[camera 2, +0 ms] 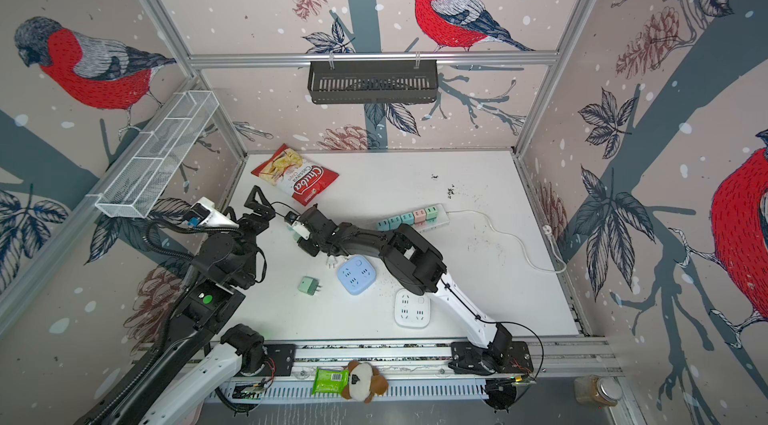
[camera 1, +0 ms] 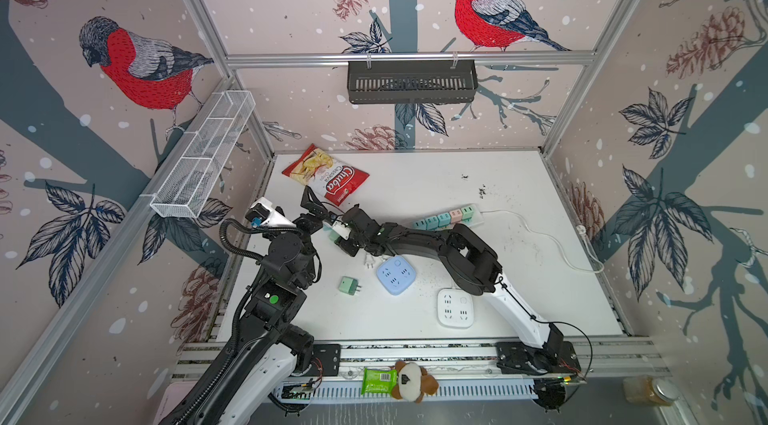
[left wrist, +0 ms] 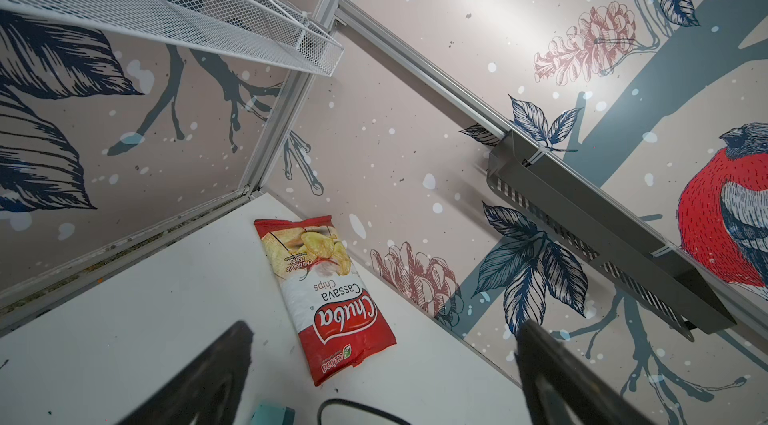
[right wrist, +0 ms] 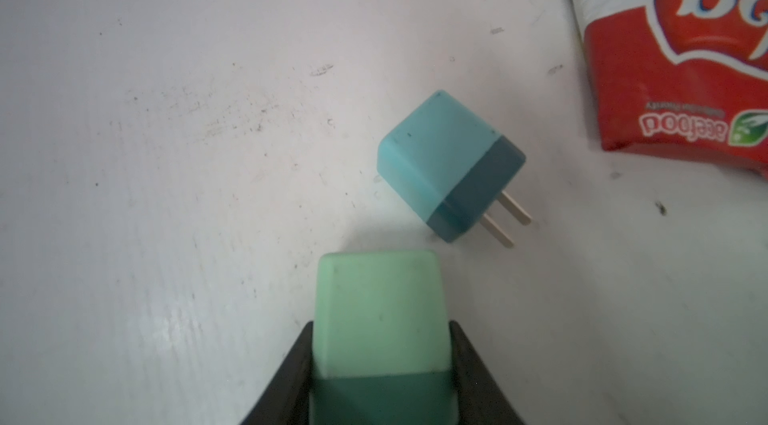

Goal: Insert the plug
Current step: 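Lift the light green charger with the right gripper while the left gripper swings toward it, then bring the charger to the left gripper and close the left gripper on it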

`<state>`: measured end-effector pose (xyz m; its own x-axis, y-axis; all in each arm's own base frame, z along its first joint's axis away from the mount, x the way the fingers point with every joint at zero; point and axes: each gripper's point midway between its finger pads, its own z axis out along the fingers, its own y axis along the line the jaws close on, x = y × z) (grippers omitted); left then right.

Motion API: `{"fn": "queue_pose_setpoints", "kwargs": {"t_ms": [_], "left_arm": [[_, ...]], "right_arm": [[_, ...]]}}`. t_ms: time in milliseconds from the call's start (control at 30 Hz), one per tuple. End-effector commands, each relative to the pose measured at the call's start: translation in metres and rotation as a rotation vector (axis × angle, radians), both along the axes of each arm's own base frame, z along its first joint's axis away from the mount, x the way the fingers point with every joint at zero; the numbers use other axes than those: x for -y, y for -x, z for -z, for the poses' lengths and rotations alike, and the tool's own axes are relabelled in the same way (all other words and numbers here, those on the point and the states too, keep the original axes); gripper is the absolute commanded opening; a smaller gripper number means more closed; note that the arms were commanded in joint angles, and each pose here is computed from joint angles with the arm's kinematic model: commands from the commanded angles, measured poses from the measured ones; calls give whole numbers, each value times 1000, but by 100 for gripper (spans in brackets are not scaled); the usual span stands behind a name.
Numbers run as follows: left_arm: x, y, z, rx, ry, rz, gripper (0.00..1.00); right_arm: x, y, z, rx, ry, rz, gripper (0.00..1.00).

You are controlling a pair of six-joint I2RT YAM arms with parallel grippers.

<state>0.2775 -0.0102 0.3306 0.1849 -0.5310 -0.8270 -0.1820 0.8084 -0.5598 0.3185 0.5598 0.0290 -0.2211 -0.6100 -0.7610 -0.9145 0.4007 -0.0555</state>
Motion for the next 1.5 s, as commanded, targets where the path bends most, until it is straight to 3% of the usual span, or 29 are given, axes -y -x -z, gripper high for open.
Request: {"fn": "queue_pose_setpoints", "kwargs": {"t_ms": [0, 267, 600, 800, 1000, 1233, 1467], "left_arm": [[-1, 1, -4, 13, 12, -4, 98], [1, 0, -4, 13, 10, 8, 98], [20, -12, -6, -1, -32, 94, 98], [76, -30, -8, 8, -161, 365, 98], [125, -50, 5, -75, -219, 583, 98], [197, -55, 17, -98, -274, 943, 95], [239, -51, 28, -153, -346, 1060, 88]], "right_arm": [[5, 4, -14, -13, -39, 17, 25], [36, 13, -79, 44, -208, 56, 21], [125, 4, -162, 188, -458, 217, 14], [194, 10, -197, 378, -533, 316, 9], [255, 24, -220, 532, -579, 384, 5], [299, 47, -236, 660, -612, 400, 4], [315, 70, -243, 728, -653, 356, 4]]}}
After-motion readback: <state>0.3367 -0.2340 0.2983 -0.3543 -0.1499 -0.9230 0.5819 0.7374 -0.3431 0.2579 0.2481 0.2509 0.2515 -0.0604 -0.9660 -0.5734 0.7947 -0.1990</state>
